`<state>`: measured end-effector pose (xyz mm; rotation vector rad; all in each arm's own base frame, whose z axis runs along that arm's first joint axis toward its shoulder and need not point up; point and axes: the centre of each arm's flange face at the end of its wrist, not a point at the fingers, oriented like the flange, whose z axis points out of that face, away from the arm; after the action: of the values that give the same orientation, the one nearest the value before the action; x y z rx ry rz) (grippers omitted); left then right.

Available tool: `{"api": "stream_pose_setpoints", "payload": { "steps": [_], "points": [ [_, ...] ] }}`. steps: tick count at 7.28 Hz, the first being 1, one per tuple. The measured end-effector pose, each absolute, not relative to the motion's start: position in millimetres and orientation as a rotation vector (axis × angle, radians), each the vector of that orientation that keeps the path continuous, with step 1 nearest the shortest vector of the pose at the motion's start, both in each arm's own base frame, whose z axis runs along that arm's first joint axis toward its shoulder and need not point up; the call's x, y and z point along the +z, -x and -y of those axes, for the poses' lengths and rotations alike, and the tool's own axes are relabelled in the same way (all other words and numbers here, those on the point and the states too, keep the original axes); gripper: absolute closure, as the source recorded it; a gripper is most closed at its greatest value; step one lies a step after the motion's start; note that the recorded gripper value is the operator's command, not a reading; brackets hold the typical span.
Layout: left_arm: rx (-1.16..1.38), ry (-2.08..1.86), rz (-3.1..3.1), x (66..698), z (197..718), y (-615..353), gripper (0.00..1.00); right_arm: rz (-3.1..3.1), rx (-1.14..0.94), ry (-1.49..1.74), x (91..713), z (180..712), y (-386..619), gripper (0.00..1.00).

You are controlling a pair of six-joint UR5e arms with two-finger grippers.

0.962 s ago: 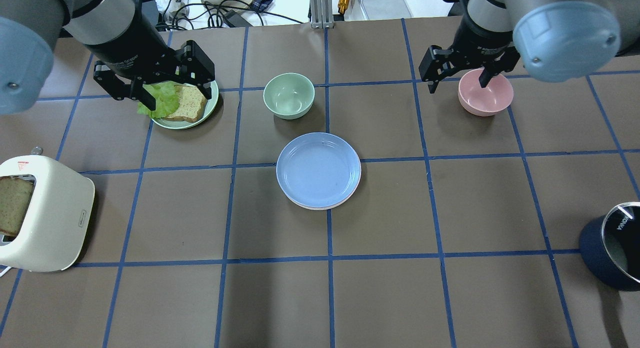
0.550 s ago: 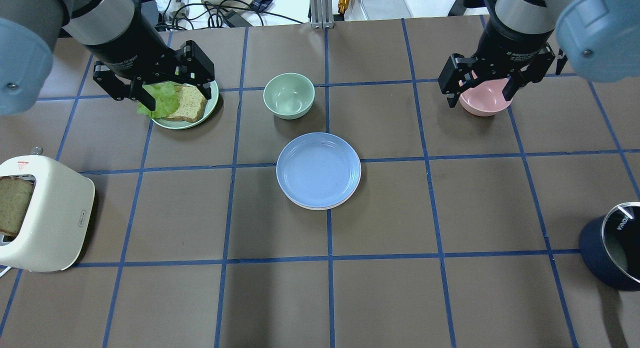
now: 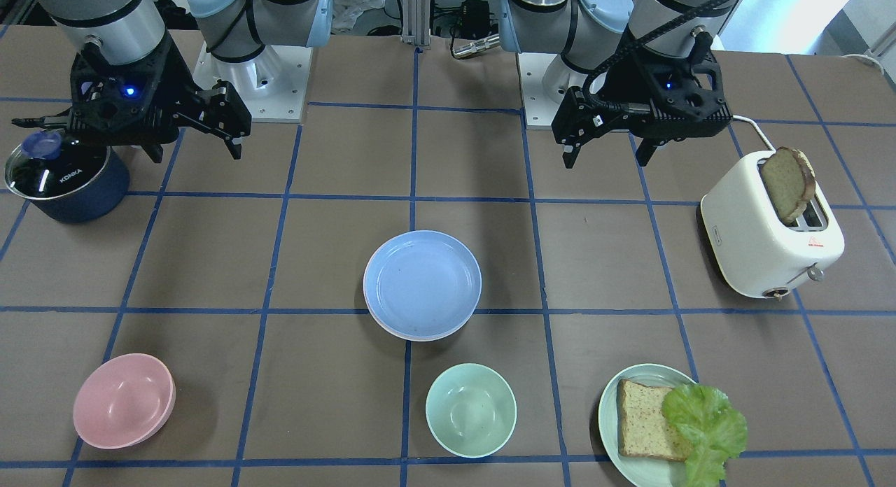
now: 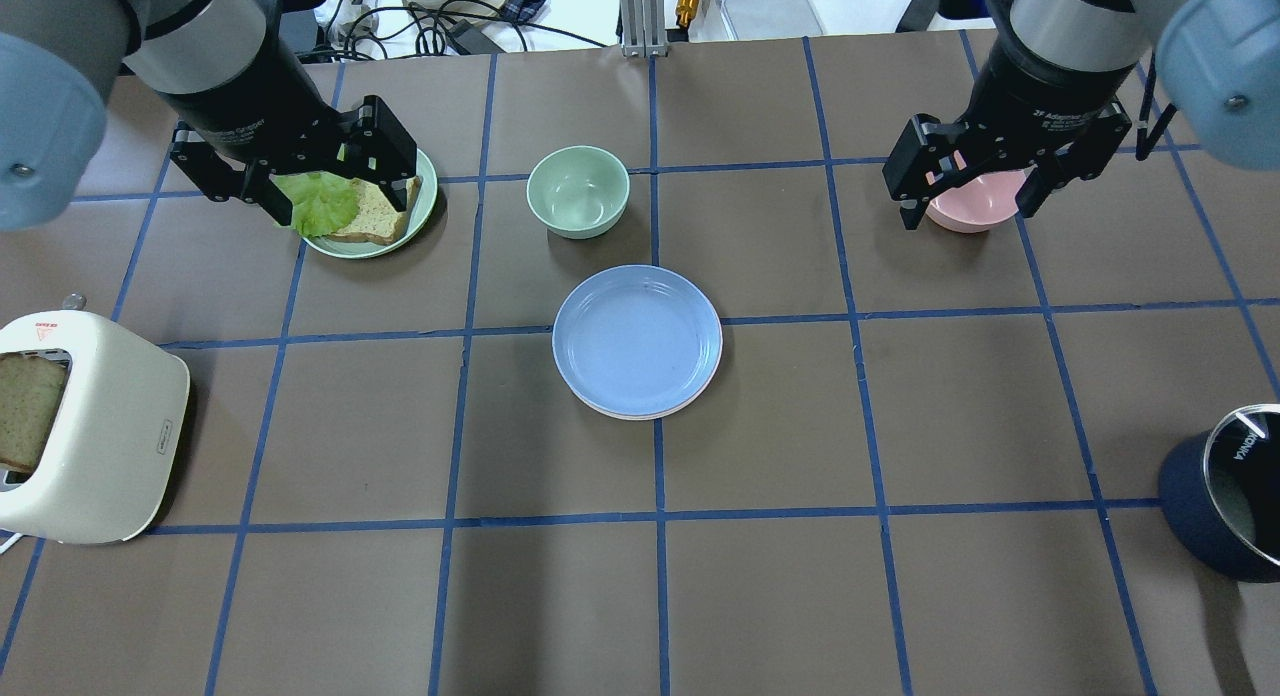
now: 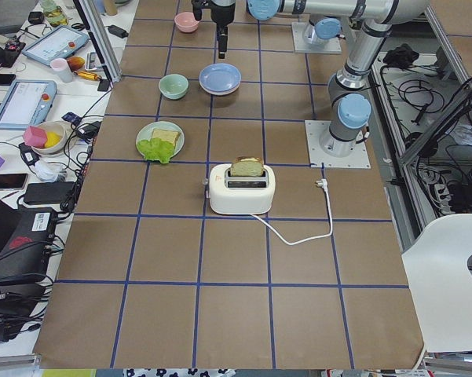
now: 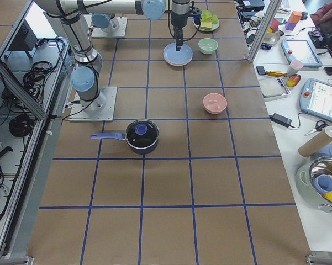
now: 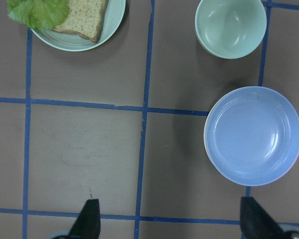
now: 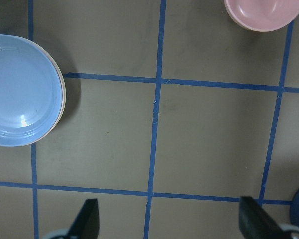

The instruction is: Stack three plates with pink and blue

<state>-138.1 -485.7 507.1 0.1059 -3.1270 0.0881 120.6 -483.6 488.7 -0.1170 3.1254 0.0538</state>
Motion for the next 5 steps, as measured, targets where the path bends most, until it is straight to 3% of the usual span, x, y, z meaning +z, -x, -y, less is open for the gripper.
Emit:
{"api": "stream_pose_setpoints", "payload": {
  "steps": [5],
  "points": [
    [0.075,-0.106,3.126,506.4,482.9,136.6,0.0,-3.069,0.075,0.095,492.1,478.6,-127.0,0.0]
  ]
}}
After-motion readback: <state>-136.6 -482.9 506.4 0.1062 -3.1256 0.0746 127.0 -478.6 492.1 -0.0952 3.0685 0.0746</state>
